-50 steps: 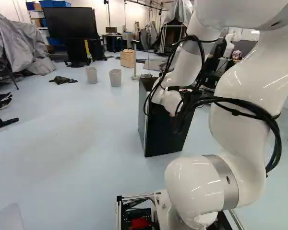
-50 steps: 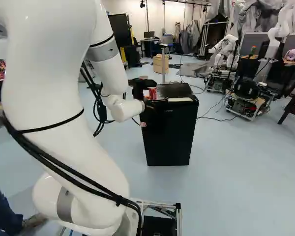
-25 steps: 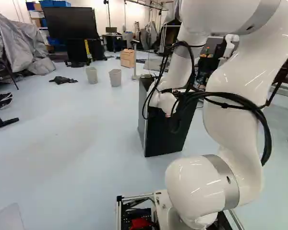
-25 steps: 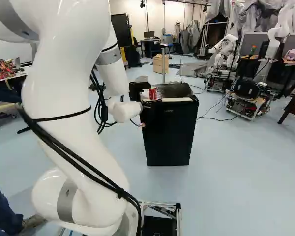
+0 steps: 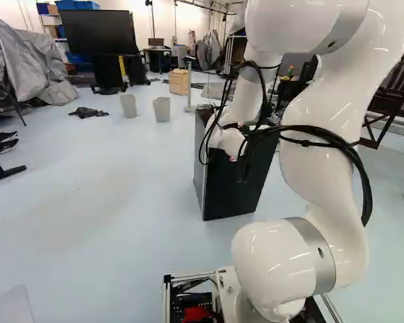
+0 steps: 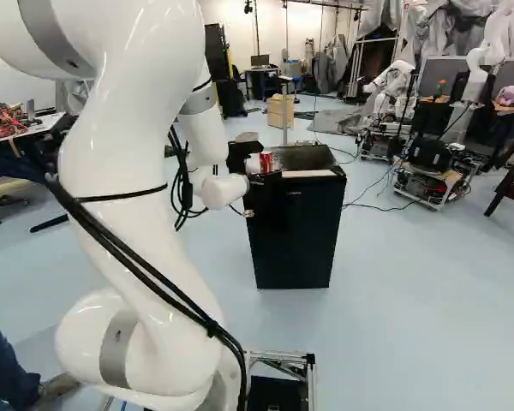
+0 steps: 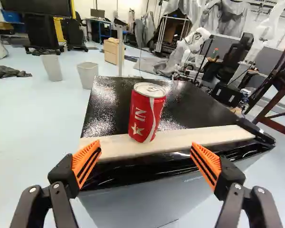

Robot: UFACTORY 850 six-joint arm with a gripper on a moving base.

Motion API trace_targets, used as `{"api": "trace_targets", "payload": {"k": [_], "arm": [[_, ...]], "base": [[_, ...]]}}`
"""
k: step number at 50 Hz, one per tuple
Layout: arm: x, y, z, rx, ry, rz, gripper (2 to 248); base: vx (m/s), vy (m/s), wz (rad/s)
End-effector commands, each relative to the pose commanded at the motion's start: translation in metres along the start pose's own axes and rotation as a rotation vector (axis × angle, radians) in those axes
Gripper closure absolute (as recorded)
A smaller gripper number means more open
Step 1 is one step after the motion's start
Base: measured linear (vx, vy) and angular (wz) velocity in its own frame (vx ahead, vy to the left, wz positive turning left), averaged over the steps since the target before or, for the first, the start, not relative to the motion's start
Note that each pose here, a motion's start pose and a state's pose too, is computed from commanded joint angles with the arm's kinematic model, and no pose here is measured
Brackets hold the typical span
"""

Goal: Grab a drink from the fridge

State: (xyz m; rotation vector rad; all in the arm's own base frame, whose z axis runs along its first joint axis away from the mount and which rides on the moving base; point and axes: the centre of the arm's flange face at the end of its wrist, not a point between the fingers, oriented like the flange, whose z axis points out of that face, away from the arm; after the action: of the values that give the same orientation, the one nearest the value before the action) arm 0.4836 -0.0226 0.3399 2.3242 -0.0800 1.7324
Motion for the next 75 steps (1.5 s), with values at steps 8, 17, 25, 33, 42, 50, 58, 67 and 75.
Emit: {"api": "trace_targets", "payload": {"k": [8,17,25,33,42,50,58,67,75], "arm": [[0.002,-0.002,0.008,-0.003,0.014,0.001,3],[0.006,-0.003,0.014,-0.009,0.044,0.001,3],[0.009,-0.004,0.018,-0.013,0.072,0.002,3],[0.013,-0.005,0.022,-0.018,0.101,0.002,3],[0.015,-0.007,0.026,-0.020,0.120,0.002,3],[0.015,-0.007,0.027,-0.020,0.122,0.002,3],[0.015,-0.008,0.028,-0.019,0.123,0.019,3],[0.015,-0.008,0.028,-0.014,0.123,0.098,3],[0.015,-0.008,0.028,-0.009,0.124,0.175,3]], "base": [[0.000,0.000,0.000],[0.000,0.000,0.000],[0.000,0.000,0.000],[0.000,0.000,0.000],[0.000,0.000,0.000],[0.000,0.000,0.000],[0.000,0.000,0.000],[0.000,0.000,0.000],[0.000,0.000,0.000]]}}
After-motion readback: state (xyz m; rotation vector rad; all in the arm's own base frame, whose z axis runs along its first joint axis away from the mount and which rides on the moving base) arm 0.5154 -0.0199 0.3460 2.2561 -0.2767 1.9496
